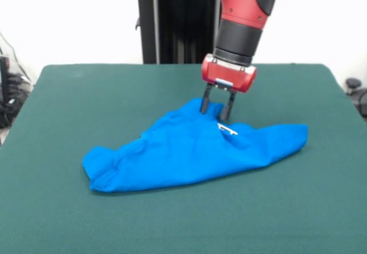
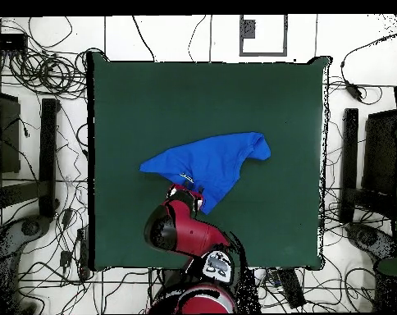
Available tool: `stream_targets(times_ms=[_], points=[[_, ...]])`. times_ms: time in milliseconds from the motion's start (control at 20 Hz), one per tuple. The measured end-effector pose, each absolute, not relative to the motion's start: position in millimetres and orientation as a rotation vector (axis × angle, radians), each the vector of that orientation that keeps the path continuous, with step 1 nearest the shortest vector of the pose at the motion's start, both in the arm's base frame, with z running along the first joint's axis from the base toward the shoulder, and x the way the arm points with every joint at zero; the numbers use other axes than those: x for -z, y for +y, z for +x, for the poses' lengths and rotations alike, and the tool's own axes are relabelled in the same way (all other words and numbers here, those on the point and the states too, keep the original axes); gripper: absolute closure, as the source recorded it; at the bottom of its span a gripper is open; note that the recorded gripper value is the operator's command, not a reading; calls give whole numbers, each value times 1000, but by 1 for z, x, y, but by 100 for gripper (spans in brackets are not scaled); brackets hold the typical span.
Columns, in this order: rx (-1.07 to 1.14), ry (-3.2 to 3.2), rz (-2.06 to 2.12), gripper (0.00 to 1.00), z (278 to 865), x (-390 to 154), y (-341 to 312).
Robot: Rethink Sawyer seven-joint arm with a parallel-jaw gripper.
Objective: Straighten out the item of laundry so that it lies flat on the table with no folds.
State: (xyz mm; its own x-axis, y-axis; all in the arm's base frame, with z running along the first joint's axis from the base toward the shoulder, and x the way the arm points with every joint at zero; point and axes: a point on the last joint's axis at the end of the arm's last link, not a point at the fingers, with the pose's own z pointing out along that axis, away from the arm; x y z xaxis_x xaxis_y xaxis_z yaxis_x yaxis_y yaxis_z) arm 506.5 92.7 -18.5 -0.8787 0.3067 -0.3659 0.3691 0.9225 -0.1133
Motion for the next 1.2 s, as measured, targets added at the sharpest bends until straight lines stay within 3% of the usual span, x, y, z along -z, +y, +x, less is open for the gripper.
stream_targets(times_ms=[1200], points=[[233, 2752, 483, 0, 505, 23, 93]])
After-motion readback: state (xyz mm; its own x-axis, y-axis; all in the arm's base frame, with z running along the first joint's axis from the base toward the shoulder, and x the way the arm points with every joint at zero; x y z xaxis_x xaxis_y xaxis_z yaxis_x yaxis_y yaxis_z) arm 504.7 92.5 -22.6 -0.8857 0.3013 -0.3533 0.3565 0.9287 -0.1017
